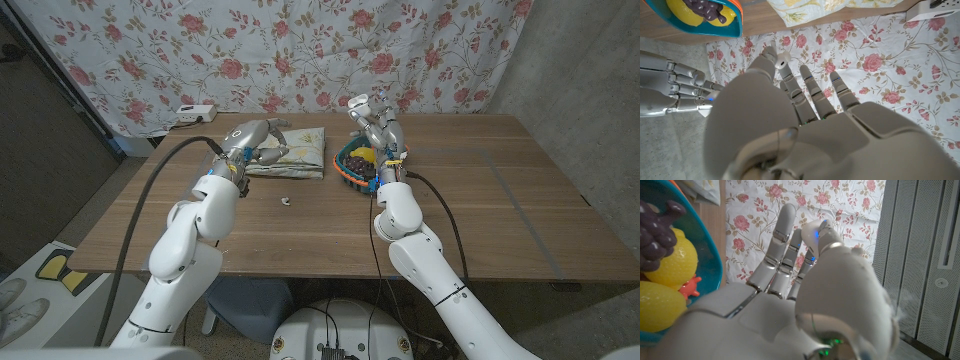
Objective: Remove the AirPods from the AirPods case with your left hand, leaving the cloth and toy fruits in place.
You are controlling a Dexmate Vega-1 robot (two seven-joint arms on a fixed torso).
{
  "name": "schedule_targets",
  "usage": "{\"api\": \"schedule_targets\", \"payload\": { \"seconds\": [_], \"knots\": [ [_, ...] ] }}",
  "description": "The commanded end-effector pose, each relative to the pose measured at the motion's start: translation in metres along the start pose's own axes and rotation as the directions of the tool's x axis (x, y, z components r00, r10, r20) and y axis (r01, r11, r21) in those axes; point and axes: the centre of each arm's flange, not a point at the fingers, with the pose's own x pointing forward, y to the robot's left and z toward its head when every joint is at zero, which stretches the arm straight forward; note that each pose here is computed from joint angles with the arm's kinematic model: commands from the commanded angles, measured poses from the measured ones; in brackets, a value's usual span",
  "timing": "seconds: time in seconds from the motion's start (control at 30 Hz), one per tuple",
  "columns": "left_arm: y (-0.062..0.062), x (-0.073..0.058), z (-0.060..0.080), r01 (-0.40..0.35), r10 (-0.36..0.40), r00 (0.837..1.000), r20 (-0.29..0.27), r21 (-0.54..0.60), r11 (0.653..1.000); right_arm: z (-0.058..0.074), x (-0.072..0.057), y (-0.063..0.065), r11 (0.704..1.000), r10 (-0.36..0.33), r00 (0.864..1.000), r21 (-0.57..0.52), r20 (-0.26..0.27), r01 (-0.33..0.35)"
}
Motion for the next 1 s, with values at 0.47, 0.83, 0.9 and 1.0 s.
{"api": "schedule_targets", "payload": {
  "seconds": [0.47,0.83,0.9,1.0],
  "knots": [
    [-0.024,-0.002,-0.018,0.081,-0.079,0.996,-0.044,0.034,0.996,0.003,-0.009,0.0,1.0,-0.005,1.0,0.014,0.006,0.005],
    [-0.032,0.002,-0.022,0.129,-0.129,0.992,-0.015,0.083,0.988,0.001,-0.013,0.005,1.0,-0.002,1.0,0.017,-0.007,0.002],
    [-0.033,0.0,-0.023,0.122,-0.121,0.992,-0.018,0.055,0.991,0.0,-0.013,0.006,1.0,-0.003,1.0,0.017,-0.006,0.003],
    [-0.034,-0.002,-0.025,0.136,-0.135,0.991,-0.017,0.071,0.988,0.001,-0.015,0.006,1.0,-0.003,1.0,0.015,-0.008,0.003]
  ]
}}
